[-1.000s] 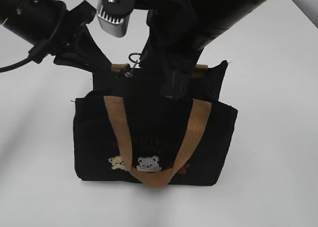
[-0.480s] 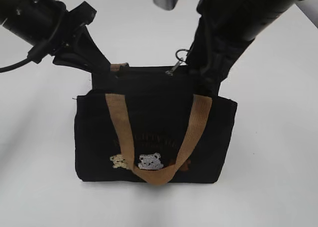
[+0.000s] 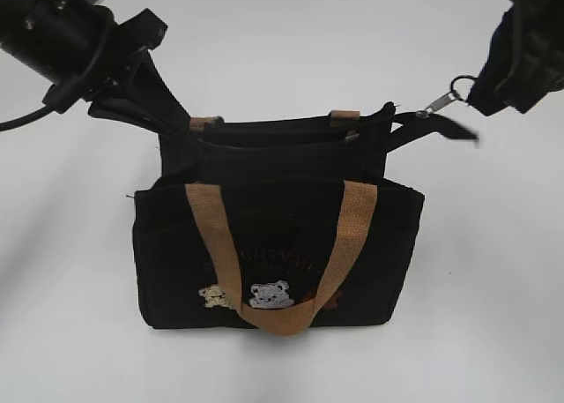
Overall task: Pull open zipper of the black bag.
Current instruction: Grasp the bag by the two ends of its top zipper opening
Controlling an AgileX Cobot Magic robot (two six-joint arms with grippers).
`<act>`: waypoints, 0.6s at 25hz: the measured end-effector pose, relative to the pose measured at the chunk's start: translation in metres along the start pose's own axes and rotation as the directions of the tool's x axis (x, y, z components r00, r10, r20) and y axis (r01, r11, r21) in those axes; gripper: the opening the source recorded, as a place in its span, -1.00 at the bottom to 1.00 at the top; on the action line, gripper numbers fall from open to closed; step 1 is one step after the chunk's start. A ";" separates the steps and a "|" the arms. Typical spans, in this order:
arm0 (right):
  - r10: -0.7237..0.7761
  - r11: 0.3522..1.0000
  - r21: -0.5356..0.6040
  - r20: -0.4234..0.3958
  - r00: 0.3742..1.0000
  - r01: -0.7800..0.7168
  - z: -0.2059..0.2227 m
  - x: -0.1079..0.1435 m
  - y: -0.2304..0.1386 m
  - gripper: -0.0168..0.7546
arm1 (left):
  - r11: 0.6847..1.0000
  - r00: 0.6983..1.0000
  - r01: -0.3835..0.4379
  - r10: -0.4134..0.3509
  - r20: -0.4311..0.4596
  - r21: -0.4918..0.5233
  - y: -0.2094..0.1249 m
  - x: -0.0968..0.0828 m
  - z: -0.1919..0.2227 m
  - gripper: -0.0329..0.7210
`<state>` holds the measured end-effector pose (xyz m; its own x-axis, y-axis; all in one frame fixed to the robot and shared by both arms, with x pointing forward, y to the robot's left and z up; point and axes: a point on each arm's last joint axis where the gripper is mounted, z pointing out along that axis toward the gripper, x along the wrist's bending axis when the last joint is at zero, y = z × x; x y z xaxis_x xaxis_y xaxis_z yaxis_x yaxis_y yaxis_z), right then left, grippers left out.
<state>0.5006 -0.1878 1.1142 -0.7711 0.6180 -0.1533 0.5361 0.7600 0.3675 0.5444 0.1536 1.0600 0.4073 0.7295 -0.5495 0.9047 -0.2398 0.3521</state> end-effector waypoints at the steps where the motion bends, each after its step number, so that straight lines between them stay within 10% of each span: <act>1: 0.011 1.000 0.006 0.001 1.000 -0.011 0.000 -0.002 -0.002 -0.96 | 1.000 1.000 0.000 0.000 0.000 0.000 0.000 0.000 0.000 -0.92; 7: 0.064 0.997 -0.027 -0.060 0.996 -0.065 -0.002 0.001 0.000 -0.90 | 1.000 1.000 0.002 -0.002 0.005 0.005 0.000 0.000 0.000 -0.90; 15: 0.273 0.960 -0.044 -0.075 0.959 -0.277 -0.014 0.006 -0.002 0.58 | 0.994 0.994 -0.095 0.092 -0.050 -0.057 -0.008 -0.018 -0.033 0.18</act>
<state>0.4904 -0.1889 1.1252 -0.6185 0.7854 0.0223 0.7132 0.5493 0.4354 0.5252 0.1633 1.0922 0.4818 0.7358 -0.4759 0.8535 -0.2709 0.4452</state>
